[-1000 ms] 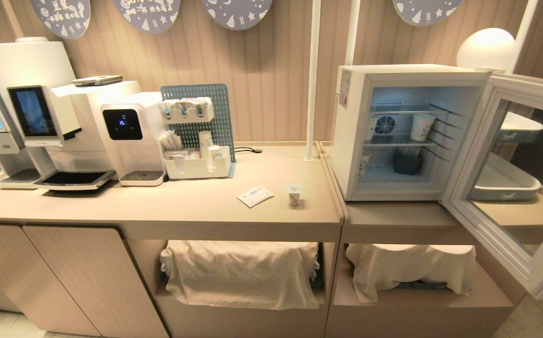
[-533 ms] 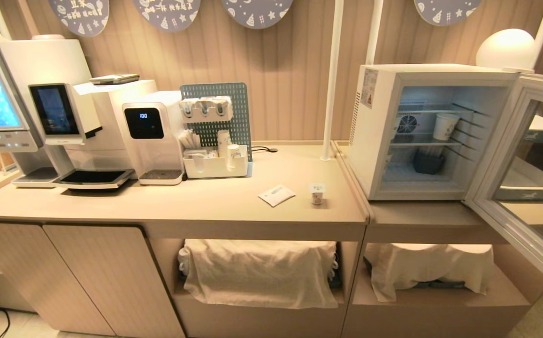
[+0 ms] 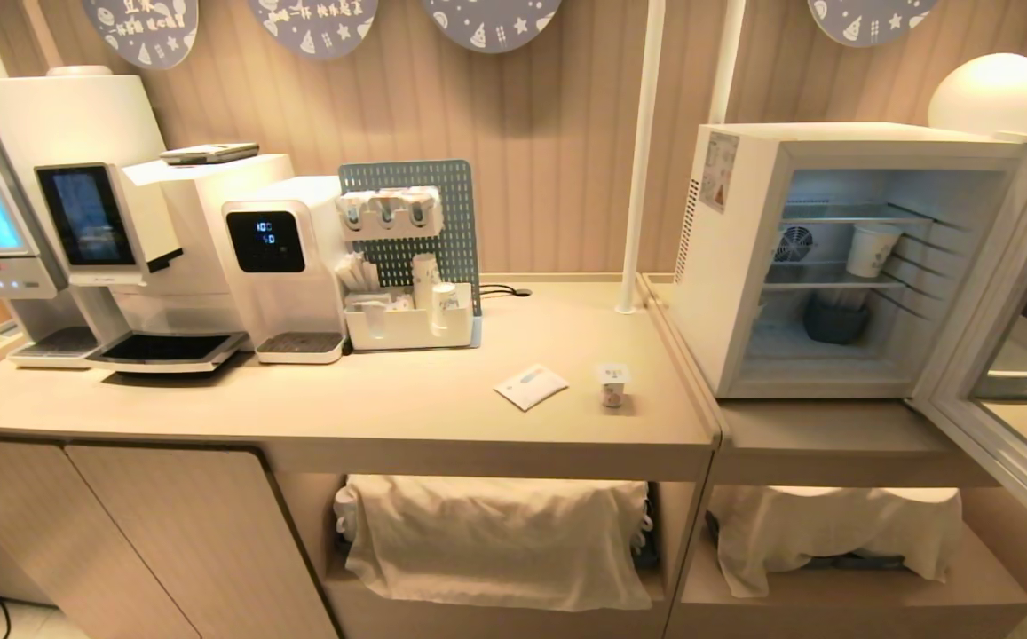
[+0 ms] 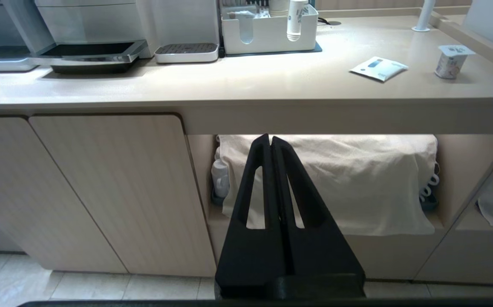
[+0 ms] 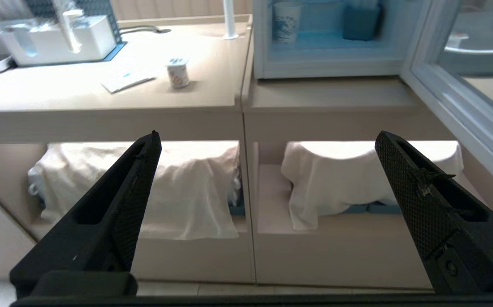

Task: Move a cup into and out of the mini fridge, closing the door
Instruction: Put the yoghurt in the freezer

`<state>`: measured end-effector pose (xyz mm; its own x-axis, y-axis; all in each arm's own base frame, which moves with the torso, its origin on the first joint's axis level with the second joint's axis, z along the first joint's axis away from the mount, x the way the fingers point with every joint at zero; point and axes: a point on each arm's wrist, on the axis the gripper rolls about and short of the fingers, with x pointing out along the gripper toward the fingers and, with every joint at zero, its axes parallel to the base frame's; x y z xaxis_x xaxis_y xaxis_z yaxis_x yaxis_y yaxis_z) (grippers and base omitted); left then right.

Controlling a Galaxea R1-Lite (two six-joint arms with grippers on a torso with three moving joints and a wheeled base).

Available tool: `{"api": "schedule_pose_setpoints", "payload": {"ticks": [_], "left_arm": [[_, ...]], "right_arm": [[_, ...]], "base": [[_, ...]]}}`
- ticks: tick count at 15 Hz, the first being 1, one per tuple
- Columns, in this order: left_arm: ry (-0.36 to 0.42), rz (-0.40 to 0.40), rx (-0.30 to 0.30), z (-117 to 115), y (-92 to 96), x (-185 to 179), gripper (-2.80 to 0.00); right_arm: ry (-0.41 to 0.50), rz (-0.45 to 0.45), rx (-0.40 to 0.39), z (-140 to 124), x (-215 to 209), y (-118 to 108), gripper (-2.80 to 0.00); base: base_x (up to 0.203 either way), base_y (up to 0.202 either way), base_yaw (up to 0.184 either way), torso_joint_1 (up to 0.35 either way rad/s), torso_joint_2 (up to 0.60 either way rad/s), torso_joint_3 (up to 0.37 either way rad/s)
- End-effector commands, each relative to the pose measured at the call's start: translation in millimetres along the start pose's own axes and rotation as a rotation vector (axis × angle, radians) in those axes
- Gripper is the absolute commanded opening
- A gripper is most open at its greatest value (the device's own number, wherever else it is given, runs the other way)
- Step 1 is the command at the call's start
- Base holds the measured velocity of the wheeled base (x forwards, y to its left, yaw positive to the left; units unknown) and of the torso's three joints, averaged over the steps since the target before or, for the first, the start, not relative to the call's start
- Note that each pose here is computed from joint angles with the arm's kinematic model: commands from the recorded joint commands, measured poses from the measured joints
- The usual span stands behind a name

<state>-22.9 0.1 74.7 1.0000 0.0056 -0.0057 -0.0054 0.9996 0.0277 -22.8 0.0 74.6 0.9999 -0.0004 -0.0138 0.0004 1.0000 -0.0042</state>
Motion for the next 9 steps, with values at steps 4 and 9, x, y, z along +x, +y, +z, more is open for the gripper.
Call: {"api": "schedule_pose_setpoints", "payload": {"ticks": [4, 9], "left_arm": [[0.002, 0.002, 0.0, 0.0, 0.0, 0.1, -2.8], [0.002, 0.002, 0.0, 0.0, 0.0, 0.1, -2.8]], "right_arm": [[0.001, 0.0, 0.0, 0.0, 0.1, 0.0, 0.0], [-0.002, 0.0, 0.0, 0.2, 0.0, 0.0, 0.0]], "base": [[0.192, 0.0, 0.003, 0.002, 0.0, 0.003], [0.195, 0.0, 0.001, 0.002, 0.0, 0.002]]}}
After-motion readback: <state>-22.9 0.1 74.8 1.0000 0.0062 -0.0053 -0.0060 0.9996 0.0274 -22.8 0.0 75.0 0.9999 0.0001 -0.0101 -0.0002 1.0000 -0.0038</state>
